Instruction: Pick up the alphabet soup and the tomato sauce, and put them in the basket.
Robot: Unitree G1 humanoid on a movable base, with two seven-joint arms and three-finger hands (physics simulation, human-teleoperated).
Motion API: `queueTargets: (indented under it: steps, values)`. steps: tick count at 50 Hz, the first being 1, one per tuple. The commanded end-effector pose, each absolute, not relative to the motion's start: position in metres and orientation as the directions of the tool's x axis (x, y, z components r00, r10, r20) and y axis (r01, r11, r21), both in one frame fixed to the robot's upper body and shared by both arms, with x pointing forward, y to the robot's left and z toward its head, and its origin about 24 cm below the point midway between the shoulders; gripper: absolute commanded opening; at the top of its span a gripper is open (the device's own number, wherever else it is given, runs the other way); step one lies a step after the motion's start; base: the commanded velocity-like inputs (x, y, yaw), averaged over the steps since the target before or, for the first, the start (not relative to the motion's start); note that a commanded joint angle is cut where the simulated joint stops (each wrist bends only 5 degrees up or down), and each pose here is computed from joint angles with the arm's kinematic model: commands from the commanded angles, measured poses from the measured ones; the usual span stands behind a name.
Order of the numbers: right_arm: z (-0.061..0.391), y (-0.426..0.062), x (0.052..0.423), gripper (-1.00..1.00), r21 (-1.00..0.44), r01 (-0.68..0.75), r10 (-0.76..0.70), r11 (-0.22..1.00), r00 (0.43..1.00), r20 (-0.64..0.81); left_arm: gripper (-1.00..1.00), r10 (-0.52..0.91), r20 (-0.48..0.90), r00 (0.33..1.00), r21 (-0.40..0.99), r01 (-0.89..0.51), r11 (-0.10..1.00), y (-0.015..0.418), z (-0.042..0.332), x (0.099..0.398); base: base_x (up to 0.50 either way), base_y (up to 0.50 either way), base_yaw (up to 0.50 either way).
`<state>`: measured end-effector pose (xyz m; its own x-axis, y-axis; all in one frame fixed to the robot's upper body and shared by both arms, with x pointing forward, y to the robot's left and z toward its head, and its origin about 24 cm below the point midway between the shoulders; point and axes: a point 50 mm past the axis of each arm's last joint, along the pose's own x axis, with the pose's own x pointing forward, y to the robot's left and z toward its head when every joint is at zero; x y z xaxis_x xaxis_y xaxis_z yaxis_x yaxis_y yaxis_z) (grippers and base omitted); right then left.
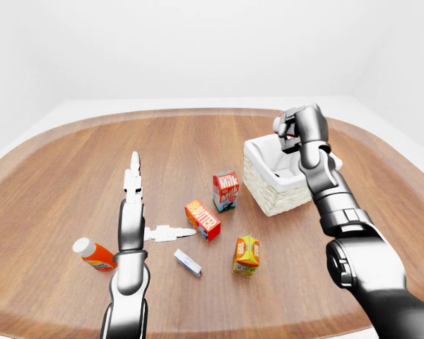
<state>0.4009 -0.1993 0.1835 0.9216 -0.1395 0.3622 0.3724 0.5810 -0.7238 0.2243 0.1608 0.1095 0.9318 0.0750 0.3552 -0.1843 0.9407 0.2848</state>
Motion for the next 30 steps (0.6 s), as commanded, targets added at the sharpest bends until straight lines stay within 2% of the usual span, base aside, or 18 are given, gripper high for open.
queueTargets:
  steps: [1, 9, 15, 30]
  values:
    - [0.183, -0.201, 0.409, -1.00, -0.774, 0.411, -0.179, 0.482, 0.911, 0.372, 1.00, 0.074, 0.355, 0.932, 0.287, -0.184, 0.940, 0.161, 0.110, 0.224, 0.00, 0.00, 0.00]
    - [0.182, -0.199, 0.413, -1.00, -0.802, 0.412, -0.182, 0.432, 0.911, 0.371, 1.00, 0.072, 0.356, 0.932, 0.288, -0.183, 0.940, 0.161, 0.110, 0.224, 0.00, 0.00, 0.00]
    - [0.176, -0.195, 0.413, -1.00, -0.837, 0.426, -0.163, 0.344, 0.905, 0.394, 1.00, 0.071, 0.356, 0.932, 0.289, -0.182, 0.940, 0.161, 0.110, 0.224, 0.00, 0.00, 0.00]
    - [0.168, -0.187, 0.415, -1.00, -0.871, 0.397, -0.144, 0.288, 0.918, 0.371, 1.00, 0.072, 0.356, 0.932, 0.288, -0.182, 0.940, 0.161, 0.110, 0.224, 0.00, 0.00, 0.00]
